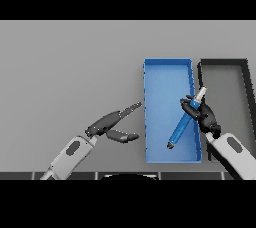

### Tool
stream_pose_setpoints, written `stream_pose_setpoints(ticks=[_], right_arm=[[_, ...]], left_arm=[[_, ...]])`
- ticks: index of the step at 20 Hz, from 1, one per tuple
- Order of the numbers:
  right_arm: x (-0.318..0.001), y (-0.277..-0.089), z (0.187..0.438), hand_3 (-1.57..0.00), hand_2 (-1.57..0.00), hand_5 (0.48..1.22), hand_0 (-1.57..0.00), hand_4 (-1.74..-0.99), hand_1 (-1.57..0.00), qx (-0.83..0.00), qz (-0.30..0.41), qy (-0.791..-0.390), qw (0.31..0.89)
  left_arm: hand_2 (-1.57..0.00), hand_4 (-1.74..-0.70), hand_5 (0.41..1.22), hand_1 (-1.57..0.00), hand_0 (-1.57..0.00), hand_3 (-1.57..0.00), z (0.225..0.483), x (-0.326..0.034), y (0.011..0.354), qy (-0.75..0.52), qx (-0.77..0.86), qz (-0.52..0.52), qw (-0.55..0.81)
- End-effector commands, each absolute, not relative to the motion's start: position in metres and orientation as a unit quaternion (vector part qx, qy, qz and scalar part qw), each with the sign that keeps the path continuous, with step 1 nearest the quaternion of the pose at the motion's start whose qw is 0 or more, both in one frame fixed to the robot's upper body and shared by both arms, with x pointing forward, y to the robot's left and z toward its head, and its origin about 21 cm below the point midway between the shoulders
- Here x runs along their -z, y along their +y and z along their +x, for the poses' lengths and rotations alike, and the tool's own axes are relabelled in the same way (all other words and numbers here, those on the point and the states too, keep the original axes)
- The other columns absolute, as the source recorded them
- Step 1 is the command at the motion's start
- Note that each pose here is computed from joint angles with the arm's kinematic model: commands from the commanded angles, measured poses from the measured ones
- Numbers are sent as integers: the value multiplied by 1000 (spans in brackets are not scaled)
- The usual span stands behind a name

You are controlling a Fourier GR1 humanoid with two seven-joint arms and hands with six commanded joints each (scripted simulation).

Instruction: Pick up the blue pipe and place it into the blue bin.

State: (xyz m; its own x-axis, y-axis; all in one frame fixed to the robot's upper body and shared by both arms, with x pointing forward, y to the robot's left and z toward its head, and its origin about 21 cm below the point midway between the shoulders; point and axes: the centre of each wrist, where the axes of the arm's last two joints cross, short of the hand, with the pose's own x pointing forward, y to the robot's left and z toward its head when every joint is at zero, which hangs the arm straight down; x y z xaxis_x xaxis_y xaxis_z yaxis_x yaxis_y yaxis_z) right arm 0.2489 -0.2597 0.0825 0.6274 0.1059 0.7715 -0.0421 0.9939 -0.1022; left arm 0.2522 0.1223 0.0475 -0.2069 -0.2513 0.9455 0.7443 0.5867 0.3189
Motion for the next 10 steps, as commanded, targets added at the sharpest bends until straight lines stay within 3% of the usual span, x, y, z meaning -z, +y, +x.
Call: stream_pose_setpoints(ticks=[1,6,10], right_arm=[[-81,-260,249,-86,-142,933,-157,-1196,-148,-48,-41,-425,903],[-81,-257,250,-27,-46,818,-63,-1188,-48,-59,-54,-411,908],[-79,-252,250,-11,-18,783,-25,-1176,-19,-63,-54,-416,906]], left_arm=[[1,-831,473,1,1,1,253,-47,123,-657,415,-186,601],[1,-829,471,1,1,1,253,-50,121,-661,412,-189,598],[1,-826,470,1,1,1,251,-51,125,-661,417,-183,597]])
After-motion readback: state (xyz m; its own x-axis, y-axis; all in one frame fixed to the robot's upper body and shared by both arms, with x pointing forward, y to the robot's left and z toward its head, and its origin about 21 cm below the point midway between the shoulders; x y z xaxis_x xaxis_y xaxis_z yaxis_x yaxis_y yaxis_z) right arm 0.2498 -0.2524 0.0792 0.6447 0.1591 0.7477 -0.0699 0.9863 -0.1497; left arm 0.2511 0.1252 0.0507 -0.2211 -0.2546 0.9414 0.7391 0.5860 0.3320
